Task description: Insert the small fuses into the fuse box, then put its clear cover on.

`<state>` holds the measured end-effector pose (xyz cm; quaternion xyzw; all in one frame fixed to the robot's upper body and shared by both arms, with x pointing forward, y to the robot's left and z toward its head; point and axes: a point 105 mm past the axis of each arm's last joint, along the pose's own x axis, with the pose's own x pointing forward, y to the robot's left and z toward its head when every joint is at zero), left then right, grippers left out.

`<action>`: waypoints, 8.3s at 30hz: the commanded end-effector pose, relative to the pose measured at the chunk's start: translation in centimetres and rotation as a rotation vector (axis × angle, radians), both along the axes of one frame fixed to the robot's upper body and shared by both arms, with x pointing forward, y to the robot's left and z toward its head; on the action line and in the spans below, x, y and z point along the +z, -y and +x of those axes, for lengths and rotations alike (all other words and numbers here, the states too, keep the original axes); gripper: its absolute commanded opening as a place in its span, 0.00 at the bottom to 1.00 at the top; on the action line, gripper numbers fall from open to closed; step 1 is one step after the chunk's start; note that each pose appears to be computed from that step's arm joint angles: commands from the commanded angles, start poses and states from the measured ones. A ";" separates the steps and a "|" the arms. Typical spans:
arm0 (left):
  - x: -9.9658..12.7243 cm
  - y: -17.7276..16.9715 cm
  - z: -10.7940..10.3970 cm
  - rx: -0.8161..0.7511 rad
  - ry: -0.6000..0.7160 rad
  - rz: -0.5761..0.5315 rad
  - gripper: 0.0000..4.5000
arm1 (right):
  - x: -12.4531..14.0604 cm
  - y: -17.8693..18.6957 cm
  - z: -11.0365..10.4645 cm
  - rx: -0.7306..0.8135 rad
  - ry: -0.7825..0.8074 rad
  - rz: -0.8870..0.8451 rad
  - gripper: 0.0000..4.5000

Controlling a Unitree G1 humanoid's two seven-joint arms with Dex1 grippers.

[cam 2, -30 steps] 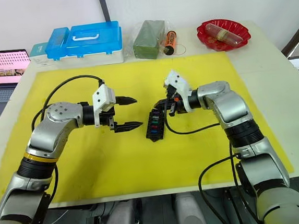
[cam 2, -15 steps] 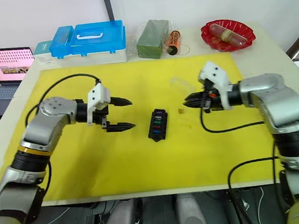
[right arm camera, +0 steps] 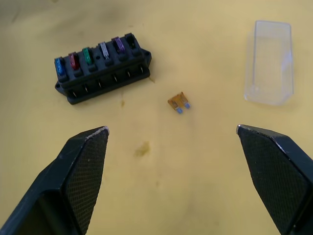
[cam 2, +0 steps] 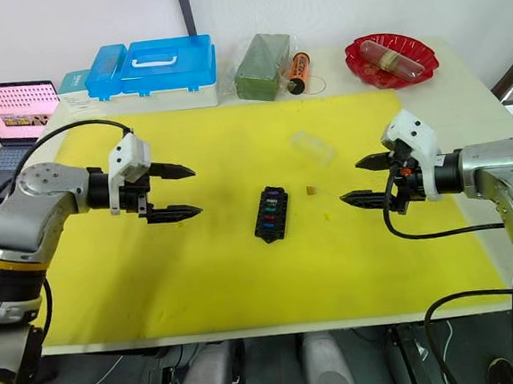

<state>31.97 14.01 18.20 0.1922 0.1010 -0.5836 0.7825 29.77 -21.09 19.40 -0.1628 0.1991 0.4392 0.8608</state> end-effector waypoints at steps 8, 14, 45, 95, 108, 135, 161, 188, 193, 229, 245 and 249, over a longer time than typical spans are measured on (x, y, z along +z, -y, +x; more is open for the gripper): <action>0.9 2.9 -0.5 -0.057 0.077 -0.047 1.00 | -2.3 -3.5 4.5 -0.075 -0.130 0.079 0.91; 0.6 3.6 -0.5 -0.057 0.086 -0.060 1.00 | -3.5 -3.9 6.7 -0.110 -0.204 0.076 0.57; 0.5 4.7 -0.4 -0.063 0.113 -0.090 1.00 | -7.0 -3.6 6.3 -0.128 -0.417 0.129 0.23; 0.0 5.2 -0.3 -0.064 0.116 -0.108 1.00 | -5.4 -3.2 1.3 -0.512 -0.485 0.453 0.01; 0.3 5.4 -0.1 -0.086 0.126 -0.099 1.00 | -3.8 -2.8 2.8 -0.409 -0.361 0.452 0.43; 0.5 5.6 -0.4 -0.086 0.133 -0.104 1.00 | -6.4 -4.0 4.5 -0.331 -0.541 0.452 0.50; 1.1 5.9 -1.6 -0.209 0.114 -0.111 1.00 | -6.9 -3.5 4.7 -0.351 -0.549 0.469 0.01; 0.8 6.2 -1.4 -0.195 0.128 -0.110 1.00 | -6.7 -3.7 3.1 -0.404 -0.630 0.594 0.37; 0.7 6.2 -1.4 -0.191 0.129 -0.111 1.00 | -6.8 -3.9 3.3 -0.400 -0.633 0.598 0.37; 0.9 6.3 -0.9 -0.168 0.150 -0.120 1.00 | -7.5 -3.8 4.8 -0.426 -0.622 0.568 0.16; 1.0 6.2 -0.8 -0.161 0.156 -0.122 1.00 | -6.3 -3.0 4.0 -0.382 -0.546 0.466 0.01; 1.0 6.3 -0.8 -0.163 0.158 -0.123 1.00 | -6.9 -2.8 3.2 -0.369 -0.542 0.417 0.01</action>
